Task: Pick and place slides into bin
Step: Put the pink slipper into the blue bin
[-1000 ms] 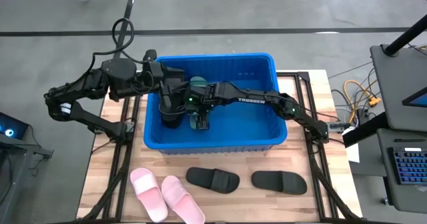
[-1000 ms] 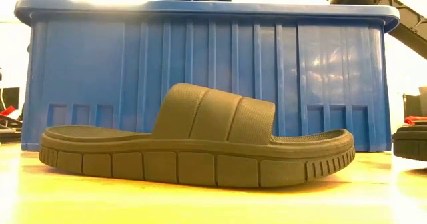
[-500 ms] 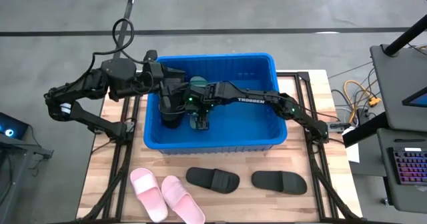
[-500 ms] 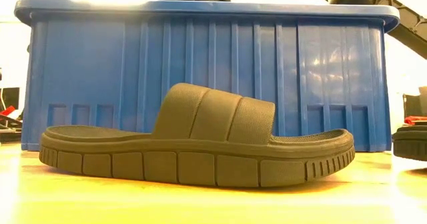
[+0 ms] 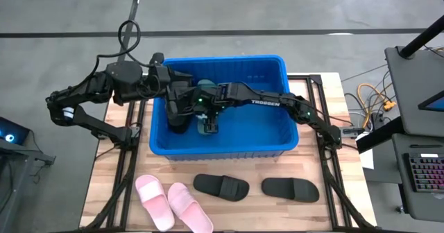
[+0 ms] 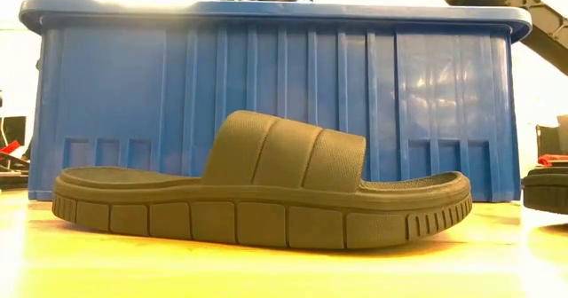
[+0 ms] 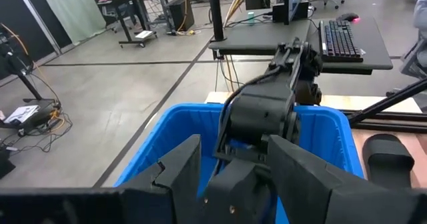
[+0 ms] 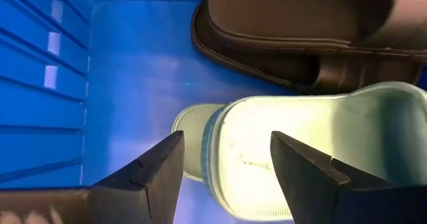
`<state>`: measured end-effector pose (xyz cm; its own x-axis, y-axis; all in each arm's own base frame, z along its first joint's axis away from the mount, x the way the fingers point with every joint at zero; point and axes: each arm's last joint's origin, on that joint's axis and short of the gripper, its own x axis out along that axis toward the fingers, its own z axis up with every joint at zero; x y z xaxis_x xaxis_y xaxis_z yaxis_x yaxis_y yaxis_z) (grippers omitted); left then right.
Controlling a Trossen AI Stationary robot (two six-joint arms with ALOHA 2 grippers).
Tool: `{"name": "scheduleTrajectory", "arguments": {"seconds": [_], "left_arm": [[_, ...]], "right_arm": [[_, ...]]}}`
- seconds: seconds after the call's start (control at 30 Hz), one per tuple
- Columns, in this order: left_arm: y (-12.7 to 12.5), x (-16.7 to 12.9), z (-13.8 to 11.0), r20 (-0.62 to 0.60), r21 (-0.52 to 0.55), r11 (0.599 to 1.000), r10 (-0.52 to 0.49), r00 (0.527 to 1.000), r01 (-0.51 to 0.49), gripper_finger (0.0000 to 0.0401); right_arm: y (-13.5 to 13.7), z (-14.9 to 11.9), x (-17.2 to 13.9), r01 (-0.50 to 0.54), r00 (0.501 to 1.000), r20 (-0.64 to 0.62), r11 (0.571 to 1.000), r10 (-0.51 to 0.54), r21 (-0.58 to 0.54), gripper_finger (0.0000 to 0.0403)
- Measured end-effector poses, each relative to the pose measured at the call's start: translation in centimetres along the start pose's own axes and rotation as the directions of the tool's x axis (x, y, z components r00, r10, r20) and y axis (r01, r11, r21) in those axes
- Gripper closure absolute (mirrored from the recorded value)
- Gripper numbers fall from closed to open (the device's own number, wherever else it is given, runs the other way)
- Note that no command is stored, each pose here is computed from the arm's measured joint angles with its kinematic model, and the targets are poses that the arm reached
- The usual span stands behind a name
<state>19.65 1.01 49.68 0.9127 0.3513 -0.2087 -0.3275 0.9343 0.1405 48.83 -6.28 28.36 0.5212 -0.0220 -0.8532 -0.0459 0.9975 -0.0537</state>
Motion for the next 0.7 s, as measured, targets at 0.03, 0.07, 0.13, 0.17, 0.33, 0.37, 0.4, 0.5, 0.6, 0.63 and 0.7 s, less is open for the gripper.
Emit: {"name": "scheduleTrajectory", "arguments": {"seconds": [0.03, 0.07, 0.13, 0.17, 0.33, 0.37, 0.4, 0.5, 0.6, 0.63, 0.7], "left_arm": [[0.0, 0.0, -0.1, -0.008, 0.003, 1.000, -0.001, 1.000, 0.001, 0.0241], [0.0, 0.0, -0.2, -0.021, 0.007, 1.000, -0.001, 1.000, 0.001, 0.0241], [0.0, 0.0, -0.5, -0.052, 0.019, 1.000, -0.001, 0.999, 0.002, 0.0241], [0.0, 0.0, -0.7, -0.071, 0.024, 1.000, -0.002, 0.997, 0.003, 0.0241], [0.1, -0.4, -1.3, -0.124, 0.015, 1.000, -0.004, 0.992, 0.005, 0.0241], [0.1, -0.6, -1.3, -0.128, 0.009, 1.000, -0.003, 0.992, 0.004, 0.0241], [0.2, -0.7, -1.4, -0.137, 0.001, 1.000, -0.004, 0.991, 0.004, 0.0241], [0.2, -0.9, -1.6, -0.152, -0.006, 1.000, -0.018, 0.988, 0.017, 0.0241], [0.3, -1.4, -2.1, -0.195, -0.012, 1.000, -0.030, 0.980, 0.028, 0.0241], [0.3, -1.5, -2.3, -0.217, -0.005, 1.000, -0.029, 0.976, 0.029, 0.0241], [0.3, -1.6, -2.7, -0.251, 0.006, 0.999, -0.029, 0.967, 0.031, 0.0241]], "right_arm": [[0.2, 0.0, -0.3, 0.005, 1.000, -0.001, 1.000, -0.005, -0.002, 0.0190], [0.4, 0.1, -0.7, 0.016, 1.000, 0.001, 1.000, -0.016, -0.004, 0.0190], [0.8, 0.1, -1.7, 0.033, 0.999, -0.009, 0.999, -0.034, -0.012, 0.0190], [1.0, 0.0, -2.3, 0.040, 0.999, -0.013, 0.999, -0.040, -0.010, 0.0190], [1.9, -0.4, -4.7, 0.048, 0.997, -0.057, 0.998, -0.045, 0.038, 0.0190], [2.1, -0.6, -5.2, 0.046, 0.997, -0.065, 0.998, -0.043, 0.047, 0.0190], [2.3, -0.7, -5.7, 0.046, 0.996, -0.074, 0.997, -0.042, 0.054, 0.0190], [3.0, -1.0, -7.2, 0.075, 0.993, -0.094, 0.995, -0.069, 0.067, 0.0191], [3.8, -1.3, -8.8, 0.109, 0.988, -0.118, 0.991, -0.099, 0.078, 0.0191], [4.1, -1.5, -9.4, 0.115, 0.987, -0.126, 0.990, -0.103, 0.087, 0.0191], [4.8, -1.8, -10.5, 0.129, 0.984, -0.138, 0.986, -0.114, 0.102, 0.0191]]}}
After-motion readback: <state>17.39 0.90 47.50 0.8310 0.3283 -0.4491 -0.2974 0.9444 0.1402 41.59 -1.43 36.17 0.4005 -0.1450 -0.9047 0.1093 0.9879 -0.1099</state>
